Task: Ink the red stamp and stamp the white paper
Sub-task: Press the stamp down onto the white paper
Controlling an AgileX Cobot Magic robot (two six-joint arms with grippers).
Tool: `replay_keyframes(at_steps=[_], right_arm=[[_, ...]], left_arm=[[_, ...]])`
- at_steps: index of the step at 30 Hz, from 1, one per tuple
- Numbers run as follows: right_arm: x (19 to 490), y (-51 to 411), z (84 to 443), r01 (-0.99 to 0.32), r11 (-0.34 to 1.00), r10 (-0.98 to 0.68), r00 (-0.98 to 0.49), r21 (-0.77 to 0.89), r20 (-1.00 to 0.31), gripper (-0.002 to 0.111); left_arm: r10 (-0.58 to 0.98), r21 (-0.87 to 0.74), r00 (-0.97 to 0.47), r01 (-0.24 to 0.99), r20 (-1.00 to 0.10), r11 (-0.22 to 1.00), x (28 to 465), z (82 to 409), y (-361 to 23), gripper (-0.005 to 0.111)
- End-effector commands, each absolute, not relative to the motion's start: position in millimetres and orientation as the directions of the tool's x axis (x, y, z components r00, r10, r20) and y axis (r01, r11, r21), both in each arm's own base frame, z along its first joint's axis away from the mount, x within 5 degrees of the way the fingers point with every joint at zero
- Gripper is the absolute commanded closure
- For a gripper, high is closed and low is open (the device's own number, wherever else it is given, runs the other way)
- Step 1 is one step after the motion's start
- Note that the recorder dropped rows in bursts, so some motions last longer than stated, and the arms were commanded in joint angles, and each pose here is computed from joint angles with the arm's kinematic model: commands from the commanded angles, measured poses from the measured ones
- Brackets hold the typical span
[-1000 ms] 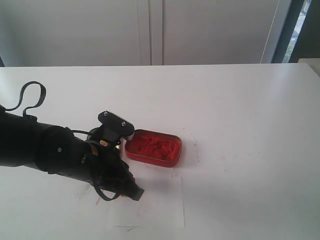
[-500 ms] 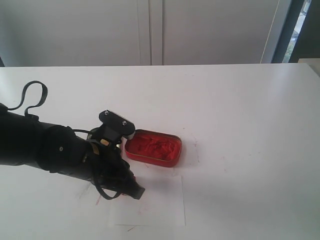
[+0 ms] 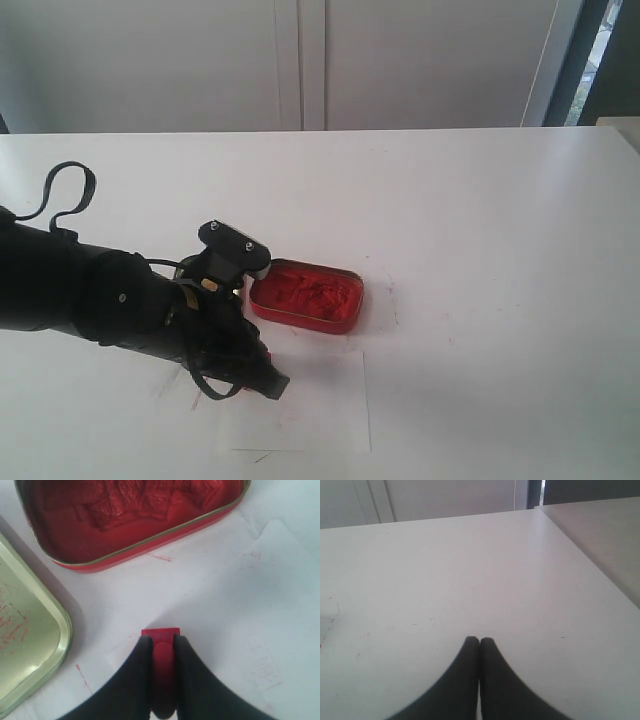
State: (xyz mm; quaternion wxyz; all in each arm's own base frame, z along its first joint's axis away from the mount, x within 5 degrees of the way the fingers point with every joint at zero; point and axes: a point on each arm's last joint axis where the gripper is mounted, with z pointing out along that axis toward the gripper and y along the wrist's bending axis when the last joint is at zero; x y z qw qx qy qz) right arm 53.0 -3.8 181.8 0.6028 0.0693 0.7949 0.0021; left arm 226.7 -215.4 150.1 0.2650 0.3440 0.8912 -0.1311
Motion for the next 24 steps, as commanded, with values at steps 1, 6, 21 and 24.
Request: replay_keyframes(at_steps=[1,6,21,24], right_arm=[[53.0,-3.8,181.0,0.105,0.991,0.11,-0.257,0.085,-0.96,0.108],[53.0,-3.8,181.0,0.105,0.991,0.11,-0.257,0.085,-0.96,0.108],[53.0,-3.8,181.0,0.105,0.991,0.11,-0.257,0.085,-0.96,0.108],[53.0,-3.8,181.0,0.105,0.991,0.11,-0.257,0.085,-0.96,0.108]], left_arm=[[0.598,-0.074,-0.662,0.696,-0.453,0.714,216.4,135.9,-211.5,0.107],[0.587,-0.067,-0.654,0.693,-0.478,0.718,218.6,137.0,-212.5,0.107],[0.601,-0.077,-0.664,0.697,-0.445,0.713,215.7,135.5,-211.2,0.107],[0.601,-0.078,-0.665,0.697,-0.443,0.713,215.5,135.5,-211.2,0.107]])
